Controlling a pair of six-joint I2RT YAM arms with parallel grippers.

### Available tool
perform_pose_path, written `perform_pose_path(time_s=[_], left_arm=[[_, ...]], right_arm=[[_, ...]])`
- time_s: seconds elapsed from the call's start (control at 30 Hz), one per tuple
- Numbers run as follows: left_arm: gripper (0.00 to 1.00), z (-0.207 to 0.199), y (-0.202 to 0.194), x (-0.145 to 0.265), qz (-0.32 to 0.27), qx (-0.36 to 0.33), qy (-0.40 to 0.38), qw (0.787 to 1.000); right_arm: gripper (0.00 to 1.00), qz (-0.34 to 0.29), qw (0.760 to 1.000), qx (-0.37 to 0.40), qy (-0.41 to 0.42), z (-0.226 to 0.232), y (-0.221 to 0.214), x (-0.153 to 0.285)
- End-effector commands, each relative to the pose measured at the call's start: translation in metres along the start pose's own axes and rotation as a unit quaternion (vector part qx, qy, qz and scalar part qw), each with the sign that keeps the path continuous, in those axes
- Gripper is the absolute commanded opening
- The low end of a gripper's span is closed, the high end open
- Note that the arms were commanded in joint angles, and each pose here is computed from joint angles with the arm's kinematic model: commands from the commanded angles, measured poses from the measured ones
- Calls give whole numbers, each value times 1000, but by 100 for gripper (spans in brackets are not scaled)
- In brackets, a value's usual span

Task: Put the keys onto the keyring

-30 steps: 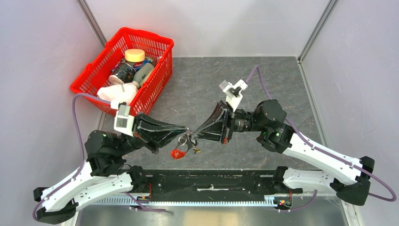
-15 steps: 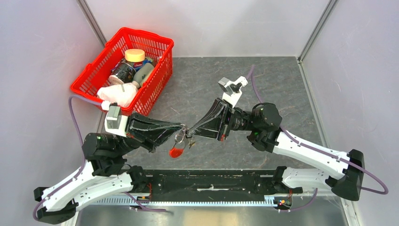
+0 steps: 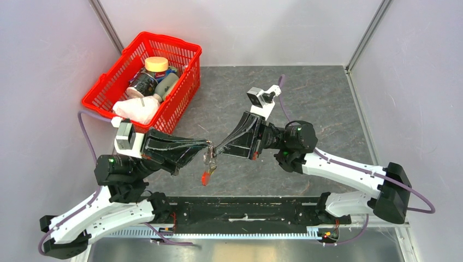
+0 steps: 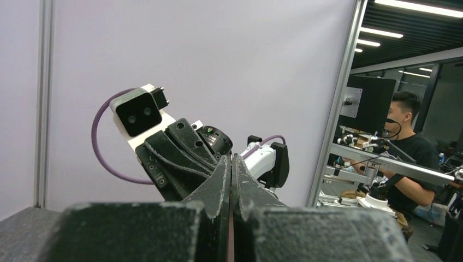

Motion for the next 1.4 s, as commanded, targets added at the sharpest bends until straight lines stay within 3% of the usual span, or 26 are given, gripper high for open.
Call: perform_pose_path(time_s=[0.0,1.0,1.37], left_arm=[[2,-10,36,-5,-68,-10,-19,997],[2,-19,39,-5,-67,-18,-43,997],[2,-27,41,-1,-65,-14,-63,996]], right_arm=[[0,-1,998,-10,60,21,2,-3],[0,14,995,-40,90,11,-2,-19],[0,28,998,8,59,11,-1,-21]])
Point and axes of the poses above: each gripper's point midway between its finger pads, its own x axis back along the fingers, its own z axis along the line the jaws close on, y = z × x, the point moved 1 cm from there along x, back along the fingers, and after that the axes turned 5 degrees about -x, right-handed, at the moved point
